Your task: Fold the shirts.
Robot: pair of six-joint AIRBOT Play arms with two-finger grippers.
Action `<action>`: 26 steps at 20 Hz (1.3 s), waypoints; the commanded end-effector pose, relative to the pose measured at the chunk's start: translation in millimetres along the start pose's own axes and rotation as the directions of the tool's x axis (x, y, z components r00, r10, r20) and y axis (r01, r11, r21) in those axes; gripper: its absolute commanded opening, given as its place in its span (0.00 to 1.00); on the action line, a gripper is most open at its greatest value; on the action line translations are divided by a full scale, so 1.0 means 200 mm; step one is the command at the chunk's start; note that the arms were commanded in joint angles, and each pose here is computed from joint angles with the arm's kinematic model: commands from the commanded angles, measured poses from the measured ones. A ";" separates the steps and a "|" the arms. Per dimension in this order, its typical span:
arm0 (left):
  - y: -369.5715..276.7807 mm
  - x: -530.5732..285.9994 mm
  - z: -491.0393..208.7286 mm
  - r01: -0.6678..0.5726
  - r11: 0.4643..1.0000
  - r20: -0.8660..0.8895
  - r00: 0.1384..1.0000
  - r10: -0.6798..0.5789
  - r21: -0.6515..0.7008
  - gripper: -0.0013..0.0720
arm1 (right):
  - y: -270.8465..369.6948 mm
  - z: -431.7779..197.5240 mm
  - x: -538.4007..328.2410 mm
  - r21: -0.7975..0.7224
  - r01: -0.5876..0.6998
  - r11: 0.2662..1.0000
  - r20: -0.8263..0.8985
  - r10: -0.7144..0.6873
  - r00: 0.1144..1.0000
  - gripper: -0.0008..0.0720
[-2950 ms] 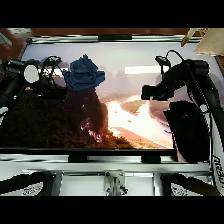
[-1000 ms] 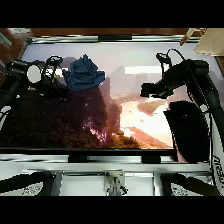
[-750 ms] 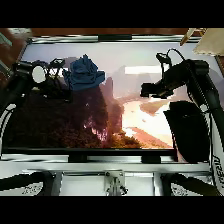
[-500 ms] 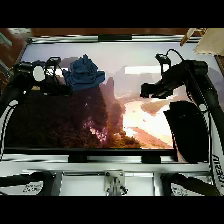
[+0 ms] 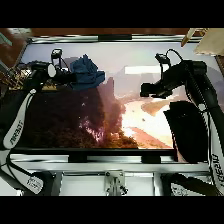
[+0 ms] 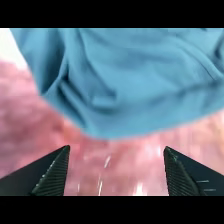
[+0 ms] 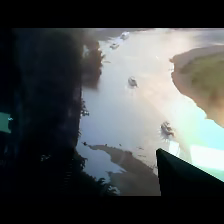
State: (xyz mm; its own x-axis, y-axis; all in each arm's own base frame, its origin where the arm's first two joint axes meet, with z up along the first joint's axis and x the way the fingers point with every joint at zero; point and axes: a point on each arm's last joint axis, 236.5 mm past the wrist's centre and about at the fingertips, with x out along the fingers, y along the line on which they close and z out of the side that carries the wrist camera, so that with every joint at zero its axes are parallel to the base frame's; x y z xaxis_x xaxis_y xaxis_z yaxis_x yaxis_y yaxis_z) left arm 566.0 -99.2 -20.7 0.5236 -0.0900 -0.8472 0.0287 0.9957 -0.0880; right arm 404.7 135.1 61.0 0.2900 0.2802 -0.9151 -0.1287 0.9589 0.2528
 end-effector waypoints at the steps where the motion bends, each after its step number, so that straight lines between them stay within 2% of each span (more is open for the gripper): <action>1: 0.00 0.25 0.00 0.000 1.000 -0.008 1.000 0.000 0.028 1.00 | 0.00 0.00 0.00 0.000 -0.002 1.000 0.001 0.002 1.000 0.87; 8: -0.02 0.35 0.06 0.013 1.000 0.069 0.998 -0.015 0.026 0.98 | 0.00 0.00 0.00 0.001 -0.002 1.000 0.001 0.002 1.000 0.87; 9: -0.01 0.35 0.06 0.013 1.000 0.067 0.998 -0.014 0.026 0.83 | 0.00 0.00 0.00 0.000 -0.001 1.000 0.001 0.001 1.000 0.87; 11: -0.01 0.34 0.05 0.012 1.000 0.061 0.998 -0.014 0.025 0.33 | 0.00 0.00 0.00 0.000 -0.001 1.000 0.001 0.001 1.000 0.87; 12: -0.02 0.34 0.05 0.018 1.000 0.060 0.998 -0.019 0.020 0.13 | 0.00 0.00 0.00 0.000 -0.001 1.000 0.002 0.001 1.000 0.87; 13: -0.03 0.33 0.06 0.024 1.000 0.058 0.998 -0.025 0.012 0.06 | 0.00 0.00 0.00 0.000 -0.001 1.000 0.002 0.001 1.000 0.87; 16: -0.04 0.20 0.16 0.029 0.999 0.070 0.997 -0.030 0.020 0.06 | 0.00 0.00 0.00 -0.001 0.001 1.000 0.002 -0.001 1.000 0.87; 19: -0.11 -0.16 0.44 0.044 0.996 0.202 0.978 -0.058 0.072 0.06 | 0.00 0.00 0.00 -0.002 0.002 1.000 -0.001 -0.002 1.000 0.87; 22: -0.21 -0.76 0.68 0.072 0.992 0.392 0.914 -0.107 0.104 0.06 | 0.00 -0.02 -0.05 -0.020 0.004 1.000 -0.001 -0.004 1.000 0.87; 26: -0.44 -1.60 0.66 0.135 0.972 0.536 0.816 -0.218 0.191 0.06 | -0.03 -0.01 -0.28 -0.057 0.068 0.996 0.096 -0.062 0.993 0.87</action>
State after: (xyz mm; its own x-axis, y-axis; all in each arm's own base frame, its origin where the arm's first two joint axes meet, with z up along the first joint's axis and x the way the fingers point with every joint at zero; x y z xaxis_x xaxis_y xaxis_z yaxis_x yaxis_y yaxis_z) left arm 569.9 -140.5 240.6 0.8414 -0.2187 -0.4942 0.1945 0.9757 -0.1007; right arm 394.7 127.4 87.2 0.3334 0.2636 -0.9052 -0.1548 0.9624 0.2233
